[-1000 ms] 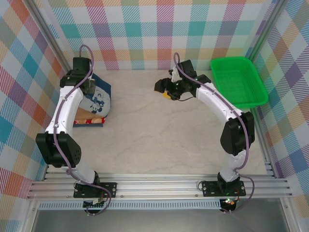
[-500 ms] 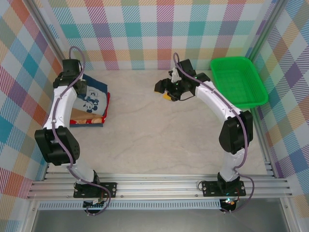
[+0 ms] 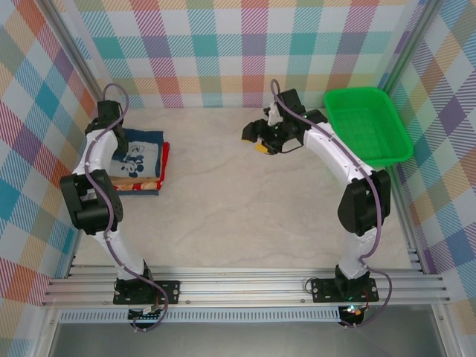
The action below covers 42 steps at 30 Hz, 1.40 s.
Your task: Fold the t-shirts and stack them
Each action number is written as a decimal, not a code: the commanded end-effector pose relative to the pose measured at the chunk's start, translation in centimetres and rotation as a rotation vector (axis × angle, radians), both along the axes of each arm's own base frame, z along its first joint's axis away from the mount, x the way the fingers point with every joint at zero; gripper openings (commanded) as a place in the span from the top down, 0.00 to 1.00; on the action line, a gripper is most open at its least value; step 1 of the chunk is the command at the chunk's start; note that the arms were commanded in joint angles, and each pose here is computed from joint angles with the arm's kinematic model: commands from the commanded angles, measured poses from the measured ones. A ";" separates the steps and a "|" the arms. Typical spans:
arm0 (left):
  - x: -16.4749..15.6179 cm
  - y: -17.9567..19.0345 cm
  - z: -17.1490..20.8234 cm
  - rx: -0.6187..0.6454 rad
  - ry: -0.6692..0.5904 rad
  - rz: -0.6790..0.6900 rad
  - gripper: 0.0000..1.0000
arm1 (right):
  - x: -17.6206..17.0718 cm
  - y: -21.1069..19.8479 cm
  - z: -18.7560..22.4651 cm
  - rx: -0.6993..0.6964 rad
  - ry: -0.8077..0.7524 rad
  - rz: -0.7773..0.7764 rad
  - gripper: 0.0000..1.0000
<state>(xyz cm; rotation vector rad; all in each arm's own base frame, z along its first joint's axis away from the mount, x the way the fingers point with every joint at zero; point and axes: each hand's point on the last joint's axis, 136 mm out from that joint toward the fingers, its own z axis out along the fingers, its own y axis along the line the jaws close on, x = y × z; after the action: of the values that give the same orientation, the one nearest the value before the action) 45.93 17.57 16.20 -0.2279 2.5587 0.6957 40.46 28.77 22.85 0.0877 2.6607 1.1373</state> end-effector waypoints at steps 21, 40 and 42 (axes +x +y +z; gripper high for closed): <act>-6.4 -8.1 12.7 -0.858 -0.637 0.445 0.00 | 1.3 -11.0 6.0 -0.085 -0.299 -0.333 0.00; -18.7 -12.6 4.0 -0.295 -0.584 0.097 0.00 | -11.2 -28.7 0.6 -0.830 -0.799 -0.623 0.00; -19.1 -12.8 2.2 -0.314 -0.633 0.083 0.00 | -11.4 -28.7 -1.4 -0.893 -0.819 -0.550 0.00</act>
<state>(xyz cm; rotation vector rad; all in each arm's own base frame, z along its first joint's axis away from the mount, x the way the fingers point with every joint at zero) 26.63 4.48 19.04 -0.6518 2.1018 0.1415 28.18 1.52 19.77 0.2386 2.0805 -0.0458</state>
